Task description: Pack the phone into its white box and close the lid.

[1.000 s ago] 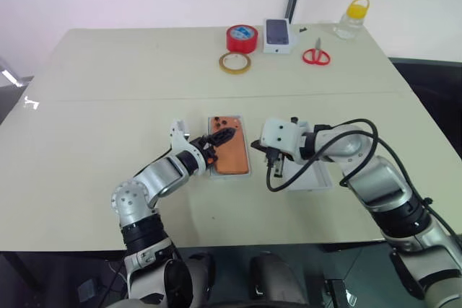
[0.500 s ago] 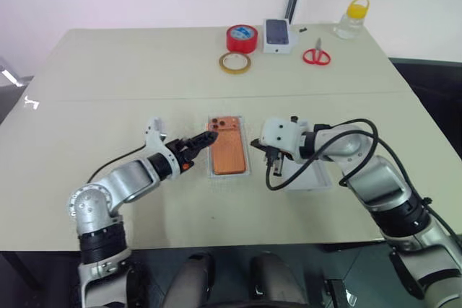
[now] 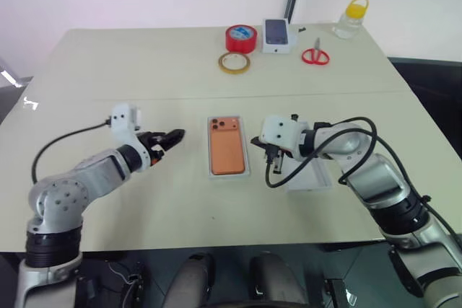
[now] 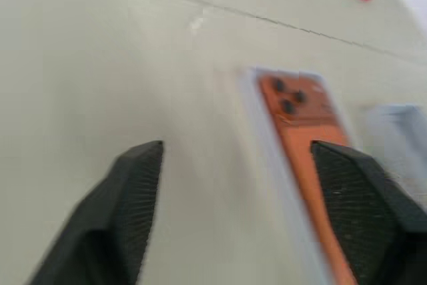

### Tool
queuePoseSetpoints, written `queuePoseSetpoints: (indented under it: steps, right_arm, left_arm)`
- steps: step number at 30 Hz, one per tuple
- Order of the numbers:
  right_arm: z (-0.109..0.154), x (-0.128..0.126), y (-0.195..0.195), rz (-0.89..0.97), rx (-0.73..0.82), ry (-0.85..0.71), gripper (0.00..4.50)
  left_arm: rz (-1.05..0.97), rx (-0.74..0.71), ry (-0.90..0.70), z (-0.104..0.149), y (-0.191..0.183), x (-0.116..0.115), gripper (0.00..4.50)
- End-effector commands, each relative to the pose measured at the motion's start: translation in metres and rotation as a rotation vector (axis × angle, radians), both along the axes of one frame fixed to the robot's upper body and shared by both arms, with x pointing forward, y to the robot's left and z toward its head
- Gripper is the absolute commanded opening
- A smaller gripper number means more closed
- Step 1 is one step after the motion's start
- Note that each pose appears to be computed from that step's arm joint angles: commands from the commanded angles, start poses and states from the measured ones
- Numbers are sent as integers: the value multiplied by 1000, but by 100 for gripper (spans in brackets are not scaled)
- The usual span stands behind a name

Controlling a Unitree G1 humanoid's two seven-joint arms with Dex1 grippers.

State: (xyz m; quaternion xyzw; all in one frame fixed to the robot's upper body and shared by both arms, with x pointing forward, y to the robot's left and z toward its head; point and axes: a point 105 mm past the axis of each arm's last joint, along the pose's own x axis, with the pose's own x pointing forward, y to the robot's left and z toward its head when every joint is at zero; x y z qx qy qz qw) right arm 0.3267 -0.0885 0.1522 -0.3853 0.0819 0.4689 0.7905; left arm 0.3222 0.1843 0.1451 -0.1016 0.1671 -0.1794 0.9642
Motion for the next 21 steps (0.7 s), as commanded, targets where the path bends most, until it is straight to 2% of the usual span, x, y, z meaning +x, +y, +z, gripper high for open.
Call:
queuePoseSetpoints:
  steps: [1,3,6,12,21]
  right_arm:
    - [9,15,-4,-80,11,-24,0]
    - [7,18,-4,-103,0,-19,0]
    - [3,20,-1,-115,-22,-14,0]
    - [-13,27,12,-74,-141,-53,0]
    - [-22,31,28,-17,-184,-66,0]
  left_arm:
    - [-131,227,-44,-7,-10,3,156]
    - [-167,296,-18,-17,-11,6,156]
    - [-198,321,-19,-19,-16,13,156]
    - [-350,389,1,-25,-52,30,156]
    - [-575,432,57,-40,-88,27,156]
